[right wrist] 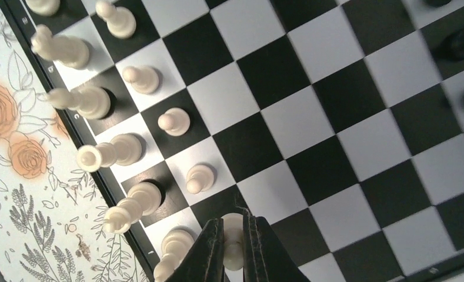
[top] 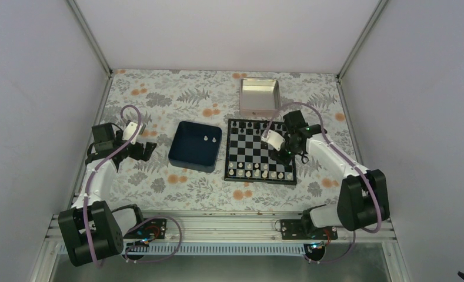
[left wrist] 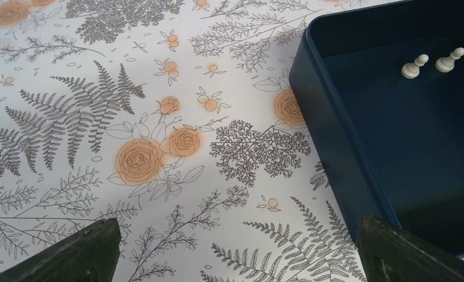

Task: Set up the chess pieces on the board
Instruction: Place the chess piece on the chessboard.

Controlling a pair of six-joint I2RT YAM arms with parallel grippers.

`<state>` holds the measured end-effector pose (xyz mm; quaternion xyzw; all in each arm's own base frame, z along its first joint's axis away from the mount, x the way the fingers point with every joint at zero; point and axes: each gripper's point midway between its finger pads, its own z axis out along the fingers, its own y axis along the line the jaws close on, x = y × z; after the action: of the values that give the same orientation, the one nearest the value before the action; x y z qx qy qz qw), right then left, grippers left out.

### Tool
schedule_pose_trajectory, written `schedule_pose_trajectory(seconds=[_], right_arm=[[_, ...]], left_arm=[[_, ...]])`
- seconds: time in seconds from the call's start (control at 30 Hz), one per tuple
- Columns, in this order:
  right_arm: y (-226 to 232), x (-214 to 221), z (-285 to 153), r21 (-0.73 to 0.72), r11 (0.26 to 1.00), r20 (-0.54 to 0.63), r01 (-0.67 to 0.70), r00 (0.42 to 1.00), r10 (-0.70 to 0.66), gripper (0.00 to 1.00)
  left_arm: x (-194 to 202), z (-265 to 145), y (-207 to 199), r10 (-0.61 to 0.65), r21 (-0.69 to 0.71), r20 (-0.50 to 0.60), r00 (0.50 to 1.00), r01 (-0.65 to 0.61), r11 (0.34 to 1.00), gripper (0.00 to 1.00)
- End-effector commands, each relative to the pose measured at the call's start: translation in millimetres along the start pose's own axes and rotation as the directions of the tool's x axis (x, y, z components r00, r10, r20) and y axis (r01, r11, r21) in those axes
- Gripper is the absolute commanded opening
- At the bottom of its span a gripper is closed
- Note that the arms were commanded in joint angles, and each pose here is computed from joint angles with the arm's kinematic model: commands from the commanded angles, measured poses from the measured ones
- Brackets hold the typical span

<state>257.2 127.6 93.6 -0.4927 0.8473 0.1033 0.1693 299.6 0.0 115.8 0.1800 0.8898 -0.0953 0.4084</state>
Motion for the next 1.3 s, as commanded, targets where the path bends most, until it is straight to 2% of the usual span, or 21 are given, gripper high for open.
schedule_pose_trajectory(seconds=[0.0,0.2,0.83,1.0,1.27], right_arm=[[5.0,3.8,18.4,-0.056,0.998,0.028,0.022,0.999,-0.021,0.04],[9.6,21.9,38.1,-0.07,0.997,-0.009,0.01,1.0,-0.01,0.04],[7.1,39.7,53.0,-0.061,0.998,-0.053,-0.01,0.999,0.007,0.06],[2.4,38.2,51.3,-0.047,0.999,-0.052,-0.012,0.999,0.01,0.12],[1.2,20.2,22.0,-0.044,0.999,-0.017,0.012,1.0,-0.013,0.27]], left_arm=[[-0.2,1.1,3.6,0.004,-0.008,0.004,1.0,-0.004,1.0,1.0],[0.6,2.2,5.0,0.001,-0.013,0.0,1.0,-0.001,1.0,1.0],[2.3,4.0,3.4,-0.002,0.001,-0.006,1.0,0.002,1.0,1.0],[2.9,4.2,2.9,-0.004,0.003,-0.007,1.0,0.004,1.0,1.0],[2.0,3.8,2.4,-0.001,0.007,-0.002,1.0,0.001,1.0,1.0]])
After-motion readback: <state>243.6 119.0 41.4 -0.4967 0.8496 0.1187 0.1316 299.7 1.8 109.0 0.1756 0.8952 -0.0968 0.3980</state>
